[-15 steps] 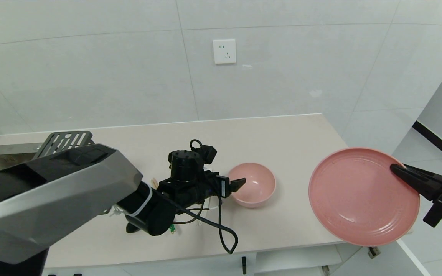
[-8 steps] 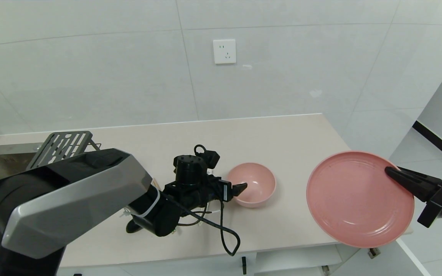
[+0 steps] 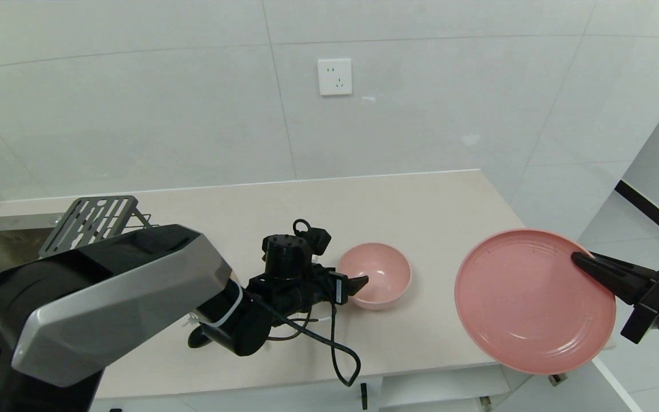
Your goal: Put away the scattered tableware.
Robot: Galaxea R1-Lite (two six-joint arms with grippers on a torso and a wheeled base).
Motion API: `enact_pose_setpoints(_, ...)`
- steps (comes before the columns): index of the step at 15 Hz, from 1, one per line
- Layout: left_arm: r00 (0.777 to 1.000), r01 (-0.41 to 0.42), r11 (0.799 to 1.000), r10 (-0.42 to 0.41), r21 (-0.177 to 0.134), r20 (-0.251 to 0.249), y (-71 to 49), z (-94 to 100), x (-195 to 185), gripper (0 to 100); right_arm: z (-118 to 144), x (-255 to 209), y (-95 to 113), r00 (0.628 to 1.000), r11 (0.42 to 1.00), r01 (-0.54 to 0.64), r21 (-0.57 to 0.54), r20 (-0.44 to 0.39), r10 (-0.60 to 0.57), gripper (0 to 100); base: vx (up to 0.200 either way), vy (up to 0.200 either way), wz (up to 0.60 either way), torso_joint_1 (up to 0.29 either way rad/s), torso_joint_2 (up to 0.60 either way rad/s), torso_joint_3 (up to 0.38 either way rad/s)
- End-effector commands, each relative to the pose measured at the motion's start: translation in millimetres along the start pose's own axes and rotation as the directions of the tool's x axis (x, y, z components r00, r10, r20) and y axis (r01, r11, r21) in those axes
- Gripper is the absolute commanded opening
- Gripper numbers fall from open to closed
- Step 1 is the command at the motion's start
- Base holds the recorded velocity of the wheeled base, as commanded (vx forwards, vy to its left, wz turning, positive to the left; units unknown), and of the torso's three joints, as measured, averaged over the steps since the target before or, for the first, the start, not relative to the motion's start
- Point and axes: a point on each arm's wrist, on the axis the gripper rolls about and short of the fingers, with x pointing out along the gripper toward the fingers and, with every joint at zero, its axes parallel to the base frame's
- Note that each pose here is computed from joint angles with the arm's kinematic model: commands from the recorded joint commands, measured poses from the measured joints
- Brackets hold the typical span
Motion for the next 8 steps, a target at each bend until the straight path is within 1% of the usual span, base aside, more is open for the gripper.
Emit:
enact_pose_setpoints(1, 1.0, 0.007, 1.0, -0.007, 0.003, -0.002, -3.3, -0.8, 0.1, 0, 0.6, -0.2, 0.1, 1.0, 1.0, 0.0, -0.002, 0.003, 0.0, 0, 0.0, 0.0, 0.0, 0.0, 0.0, 0.0)
enact_pose_setpoints(3, 1.0, 0.02, 1.0, -0.02, 0.01, 0.009, -8.9, 2.1, -1.8, 0, 0.6, -0.2, 0.1, 1.0, 1.0, 0.0, -0.002, 0.003, 0.0, 0, 0.0, 0.0, 0.0, 0.0, 0.0, 0.0)
enact_pose_setpoints(4, 0.999, 0.023, 1.0, -0.023, 0.013, 0.025, -9.9, 5.8, -3.2, 0, 0.6, -0.2, 0.0, 1.0, 1.0, 0.001, -0.002, 0.003, -0.001, 0, 0.0, 0.0, 0.0, 0.0, 0.0, 0.0)
enact_pose_setpoints(5, 0.998, 0.029, 0.999, -0.03, 0.021, 0.057, -11.6, 12.2, -5.3, 0, 0.9, -0.4, 0.1, 1.0, 1.0, 0.001, -0.001, 0.004, -0.001, 0, 0.0, 0.0, 0.0, 0.0, 0.0, 0.0)
enact_pose_setpoints(6, 0.995, 0.034, 0.999, -0.037, 0.035, 0.094, -13.6, 18.8, -8.6, 0, 1.2, -1.1, 0.4, 1.0, 1.0, 0.0, -0.001, 0.006, 0.0, 0, 0.0, 0.0, 0.0, 0.0, 0.0, 0.0)
enact_pose_setpoints(7, 0.992, 0.029, 0.998, -0.036, 0.059, 0.119, -15.0, 22.7, -12.6, 0, 1.7, -1.5, 0.4, 1.0, 1.0, 0.002, -0.002, 0.009, -0.002, 0, 0.0, 0.0, 0.0, 0.0, 0.0, 0.0)
enact_pose_setpoints(8, 0.991, 0.028, 0.996, -0.038, 0.082, 0.128, -15.7, 23.1, -16.0, 0, 1.7, -1.5, 0.4, 1.0, 1.0, 0.002, -0.002, 0.009, -0.002, 0, 0.0, 0.0, 0.0, 0.0, 0.0, 0.0)
